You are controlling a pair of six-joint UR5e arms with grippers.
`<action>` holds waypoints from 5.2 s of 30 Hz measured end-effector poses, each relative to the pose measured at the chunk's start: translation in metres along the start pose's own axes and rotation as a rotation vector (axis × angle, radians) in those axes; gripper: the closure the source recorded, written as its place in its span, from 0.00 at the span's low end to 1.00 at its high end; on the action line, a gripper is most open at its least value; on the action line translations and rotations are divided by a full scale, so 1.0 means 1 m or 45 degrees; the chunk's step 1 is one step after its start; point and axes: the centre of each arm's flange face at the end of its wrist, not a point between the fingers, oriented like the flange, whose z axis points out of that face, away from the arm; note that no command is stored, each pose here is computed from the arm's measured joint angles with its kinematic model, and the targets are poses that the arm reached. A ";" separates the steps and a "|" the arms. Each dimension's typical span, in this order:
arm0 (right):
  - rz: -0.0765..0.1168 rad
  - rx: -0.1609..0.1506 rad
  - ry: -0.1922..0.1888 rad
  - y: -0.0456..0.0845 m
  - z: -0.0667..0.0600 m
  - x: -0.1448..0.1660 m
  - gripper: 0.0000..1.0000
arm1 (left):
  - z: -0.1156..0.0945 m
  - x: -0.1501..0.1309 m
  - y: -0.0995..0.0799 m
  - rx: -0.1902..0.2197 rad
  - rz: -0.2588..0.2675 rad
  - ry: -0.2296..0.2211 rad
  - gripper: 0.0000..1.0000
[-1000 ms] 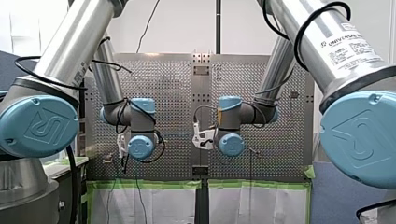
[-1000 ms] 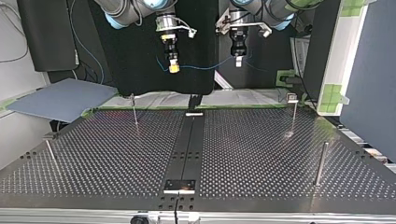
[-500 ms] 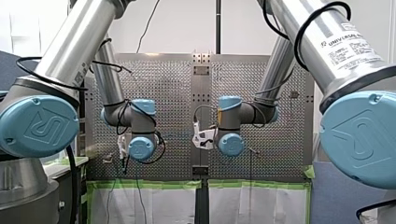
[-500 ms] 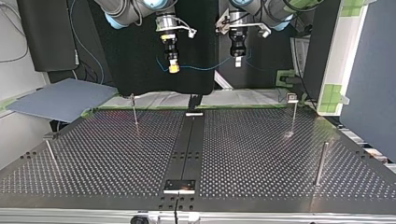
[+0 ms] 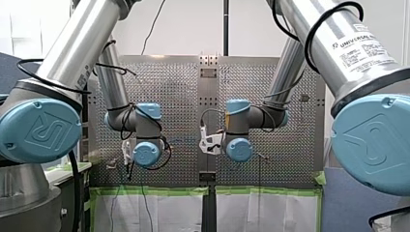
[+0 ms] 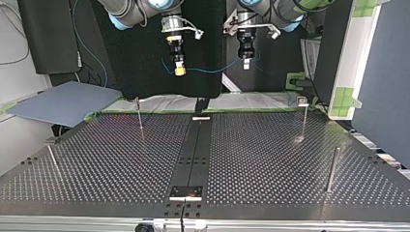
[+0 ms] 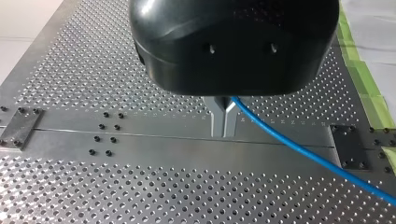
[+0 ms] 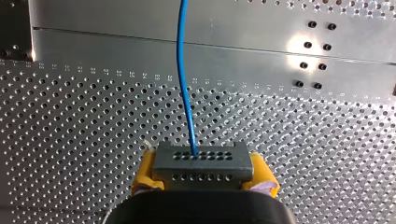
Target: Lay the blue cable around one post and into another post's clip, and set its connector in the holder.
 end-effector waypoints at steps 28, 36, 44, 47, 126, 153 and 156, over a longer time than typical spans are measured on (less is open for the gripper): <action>-0.039 0.058 -0.196 -0.034 -0.025 -0.097 1.00 | 0.000 0.000 0.000 0.000 0.000 0.000 1.00; -0.035 0.020 -0.240 -0.027 -0.039 -0.103 1.00 | -0.010 -0.002 0.003 0.053 -0.059 -0.009 1.00; 0.054 -0.005 -0.218 -0.023 -0.037 -0.072 1.00 | -0.007 -0.023 -0.001 0.129 -0.135 -0.017 1.00; 0.108 0.010 -0.185 -0.023 -0.032 -0.056 1.00 | -0.007 -0.032 -0.002 0.156 -0.141 -0.015 1.00; 0.241 0.358 0.330 -0.046 0.118 0.268 1.00 | 0.114 -0.321 0.127 -0.264 -0.474 -0.494 1.00; 0.257 0.418 0.482 -0.053 0.140 0.341 1.00 | 0.172 -0.394 0.164 -0.289 -0.533 -0.604 1.00; 0.258 0.420 0.492 -0.053 0.141 0.346 1.00 | 0.177 -0.403 0.174 -0.276 -0.559 -0.630 1.00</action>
